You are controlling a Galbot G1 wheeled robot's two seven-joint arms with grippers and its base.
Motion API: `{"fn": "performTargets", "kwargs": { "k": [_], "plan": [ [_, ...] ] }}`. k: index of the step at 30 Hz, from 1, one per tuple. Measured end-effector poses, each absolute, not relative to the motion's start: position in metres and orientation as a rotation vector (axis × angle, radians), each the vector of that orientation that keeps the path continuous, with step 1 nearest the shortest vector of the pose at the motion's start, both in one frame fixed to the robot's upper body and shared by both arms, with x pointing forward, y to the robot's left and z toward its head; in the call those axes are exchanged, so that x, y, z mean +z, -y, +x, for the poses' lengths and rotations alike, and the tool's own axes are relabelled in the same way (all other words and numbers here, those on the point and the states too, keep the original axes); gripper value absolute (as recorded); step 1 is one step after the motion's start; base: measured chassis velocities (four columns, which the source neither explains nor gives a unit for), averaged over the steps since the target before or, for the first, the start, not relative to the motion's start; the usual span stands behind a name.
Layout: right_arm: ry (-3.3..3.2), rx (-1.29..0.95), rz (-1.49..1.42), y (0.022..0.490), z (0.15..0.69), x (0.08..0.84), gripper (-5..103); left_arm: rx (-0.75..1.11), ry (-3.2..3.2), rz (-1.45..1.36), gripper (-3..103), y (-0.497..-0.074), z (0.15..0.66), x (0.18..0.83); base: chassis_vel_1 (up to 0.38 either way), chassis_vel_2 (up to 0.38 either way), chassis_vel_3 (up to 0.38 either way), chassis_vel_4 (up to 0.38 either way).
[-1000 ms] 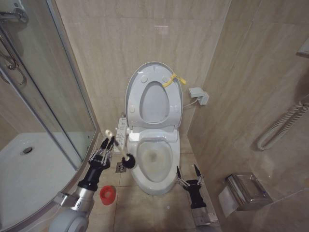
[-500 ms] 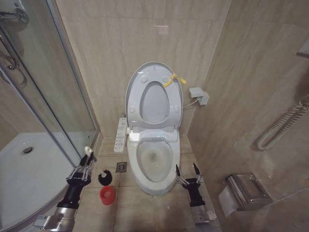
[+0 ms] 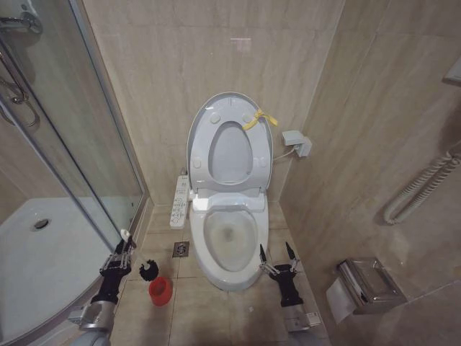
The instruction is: Open the toilet lid, clean the toilet bowl with a toilet brush, close the toilet lid, and flush.
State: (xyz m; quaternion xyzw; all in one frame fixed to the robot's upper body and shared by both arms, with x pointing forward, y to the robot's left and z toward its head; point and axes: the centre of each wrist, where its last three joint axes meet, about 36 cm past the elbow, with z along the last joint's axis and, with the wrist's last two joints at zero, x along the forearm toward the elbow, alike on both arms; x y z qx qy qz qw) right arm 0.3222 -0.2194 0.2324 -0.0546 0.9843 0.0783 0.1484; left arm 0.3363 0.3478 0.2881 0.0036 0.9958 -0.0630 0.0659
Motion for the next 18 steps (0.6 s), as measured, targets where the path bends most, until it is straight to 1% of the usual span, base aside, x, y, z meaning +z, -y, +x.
{"fn": "performTargets", "kwargs": {
  "k": [8, 11, 18],
  "plan": [
    [-2.832, 0.230, -0.151, 0.223, 0.318, 0.233, 100, -0.249, -3.048, 0.035, 20, -0.344, 0.351, 0.250, 0.000, 0.000, 0.000, 0.000],
    [-2.832, 0.229, -0.151, 0.225, 0.317, 0.233, 100, -0.237, -3.074, 0.032, 20, -0.345, 0.354, 0.237, 0.000, 0.000, 0.000, 0.000],
    [-2.832, 0.227, -0.149, 0.228, 0.317, 0.233, 100, -0.208, -3.097, 0.027, 20, -0.348, 0.354, 0.229, 0.000, 0.000, 0.000, 0.000]
  ]
}}
